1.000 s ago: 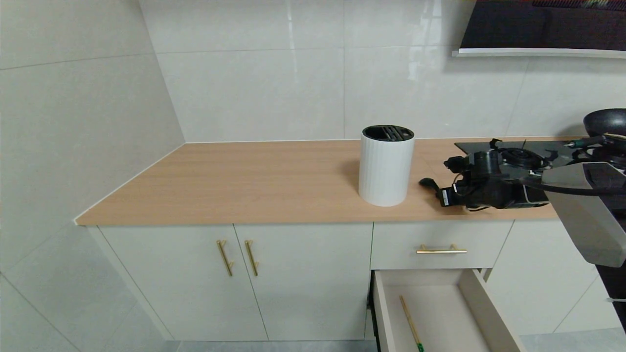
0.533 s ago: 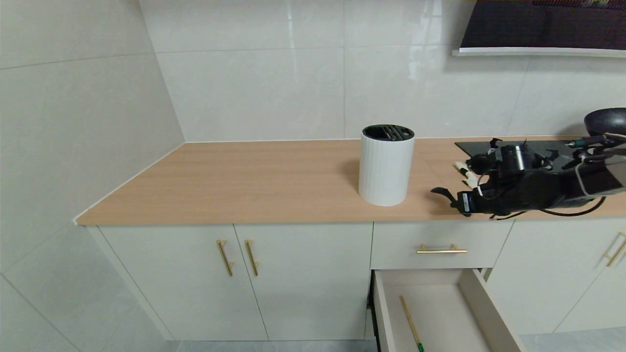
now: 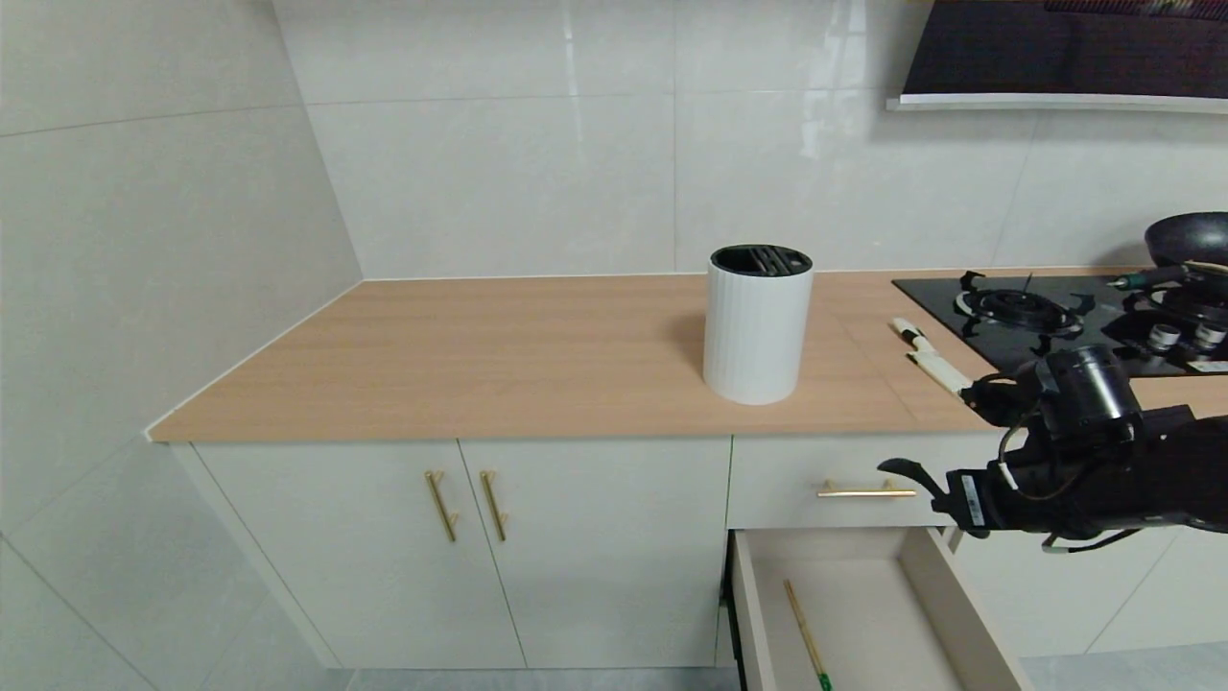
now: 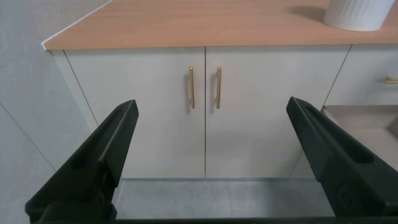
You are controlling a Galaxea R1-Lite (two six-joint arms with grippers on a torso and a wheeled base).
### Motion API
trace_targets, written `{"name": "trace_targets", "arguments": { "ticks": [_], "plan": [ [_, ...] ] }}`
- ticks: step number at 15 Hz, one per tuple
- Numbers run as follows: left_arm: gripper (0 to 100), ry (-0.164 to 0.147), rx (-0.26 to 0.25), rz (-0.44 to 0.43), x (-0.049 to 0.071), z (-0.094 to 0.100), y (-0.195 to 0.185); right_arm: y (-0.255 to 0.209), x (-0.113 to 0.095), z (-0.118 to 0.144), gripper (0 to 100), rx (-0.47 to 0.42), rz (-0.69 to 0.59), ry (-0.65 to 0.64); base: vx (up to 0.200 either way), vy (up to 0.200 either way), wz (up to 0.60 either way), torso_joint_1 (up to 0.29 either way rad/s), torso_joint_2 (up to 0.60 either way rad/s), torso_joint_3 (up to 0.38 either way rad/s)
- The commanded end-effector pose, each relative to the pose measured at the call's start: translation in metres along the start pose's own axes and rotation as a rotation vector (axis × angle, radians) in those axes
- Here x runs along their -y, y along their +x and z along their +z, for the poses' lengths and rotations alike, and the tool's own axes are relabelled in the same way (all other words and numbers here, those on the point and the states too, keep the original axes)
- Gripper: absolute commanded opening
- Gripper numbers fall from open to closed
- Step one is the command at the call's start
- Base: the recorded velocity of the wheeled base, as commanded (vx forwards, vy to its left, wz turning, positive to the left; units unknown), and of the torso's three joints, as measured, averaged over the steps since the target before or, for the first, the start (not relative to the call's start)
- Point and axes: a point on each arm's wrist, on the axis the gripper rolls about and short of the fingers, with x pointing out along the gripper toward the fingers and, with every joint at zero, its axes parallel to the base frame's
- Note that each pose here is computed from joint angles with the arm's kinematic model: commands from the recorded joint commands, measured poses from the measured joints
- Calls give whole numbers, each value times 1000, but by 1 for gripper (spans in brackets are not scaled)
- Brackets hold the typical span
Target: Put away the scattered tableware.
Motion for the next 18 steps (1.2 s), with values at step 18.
{"name": "trace_targets", "arguments": {
  "ticks": [18],
  "plan": [
    [100, 0, 0, 0, 0, 0, 0, 36, 3, -37, 0, -99, -82, -10, 0, 0, 0, -164, 461, 297]
  ]
}}
